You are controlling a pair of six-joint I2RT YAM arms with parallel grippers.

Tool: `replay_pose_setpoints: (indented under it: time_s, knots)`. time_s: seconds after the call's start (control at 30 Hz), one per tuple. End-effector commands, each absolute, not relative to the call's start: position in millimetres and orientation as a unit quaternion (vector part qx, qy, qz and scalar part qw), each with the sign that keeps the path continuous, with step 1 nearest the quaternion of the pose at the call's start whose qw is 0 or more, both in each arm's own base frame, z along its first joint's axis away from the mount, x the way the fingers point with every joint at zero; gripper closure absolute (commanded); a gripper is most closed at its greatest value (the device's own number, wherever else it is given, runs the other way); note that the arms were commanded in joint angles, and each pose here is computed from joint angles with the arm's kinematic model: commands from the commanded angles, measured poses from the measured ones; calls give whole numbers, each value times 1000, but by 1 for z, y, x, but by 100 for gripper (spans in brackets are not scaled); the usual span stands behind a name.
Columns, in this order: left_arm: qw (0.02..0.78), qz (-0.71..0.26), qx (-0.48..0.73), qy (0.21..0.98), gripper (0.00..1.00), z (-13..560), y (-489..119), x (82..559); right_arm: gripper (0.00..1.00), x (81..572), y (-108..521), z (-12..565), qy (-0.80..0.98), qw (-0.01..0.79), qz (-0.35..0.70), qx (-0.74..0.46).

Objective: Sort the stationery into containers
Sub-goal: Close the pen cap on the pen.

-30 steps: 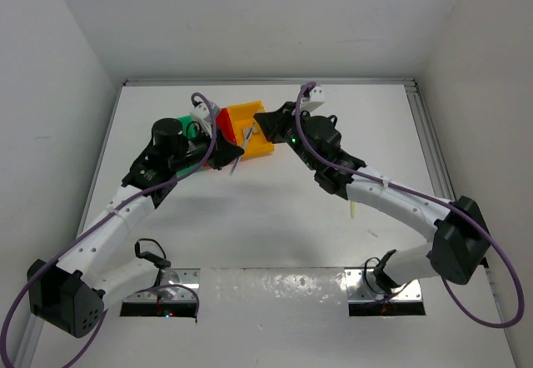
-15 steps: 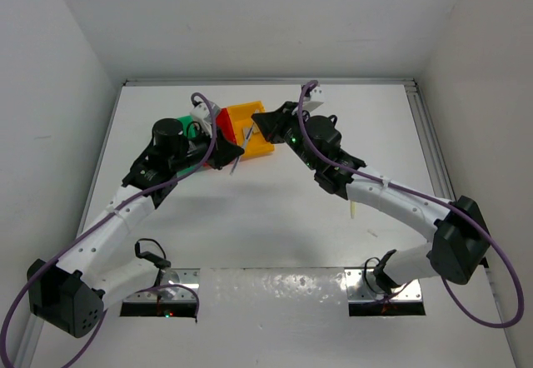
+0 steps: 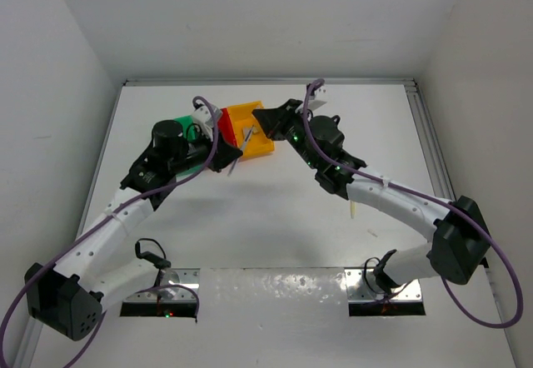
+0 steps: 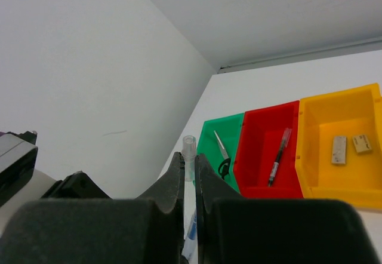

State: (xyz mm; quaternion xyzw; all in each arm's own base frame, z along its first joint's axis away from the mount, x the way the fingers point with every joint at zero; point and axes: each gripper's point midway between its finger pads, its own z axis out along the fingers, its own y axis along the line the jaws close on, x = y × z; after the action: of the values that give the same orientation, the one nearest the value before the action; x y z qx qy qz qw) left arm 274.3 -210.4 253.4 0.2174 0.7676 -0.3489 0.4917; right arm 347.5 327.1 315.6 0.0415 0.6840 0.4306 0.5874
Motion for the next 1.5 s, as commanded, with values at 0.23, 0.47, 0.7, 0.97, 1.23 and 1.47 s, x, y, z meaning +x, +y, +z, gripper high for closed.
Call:
replay_pose_setpoints:
  time_s: [0.23,0.47,0.7,0.97,1.23,1.47]
  knots:
    - [534,-346,236,735,100,285,-213,271,100,340,329,339,652,604,456,45]
    - [572,-332,238,711,100,298,-206,270,100,337,324,343,649,615,447,37]
    - [638,-334,260,643,100,319,-204,260,100,312,324,381,611,669,421,-49]
    - [668,-386,301,561,100,322,-224,237,100,280,320,422,570,705,400,-138]
    - [675,-442,258,532,100,339,-231,226,100,271,326,425,567,712,382,-161]
    - [681,-446,236,532,100,346,-224,223,100,268,320,428,565,723,364,-160]
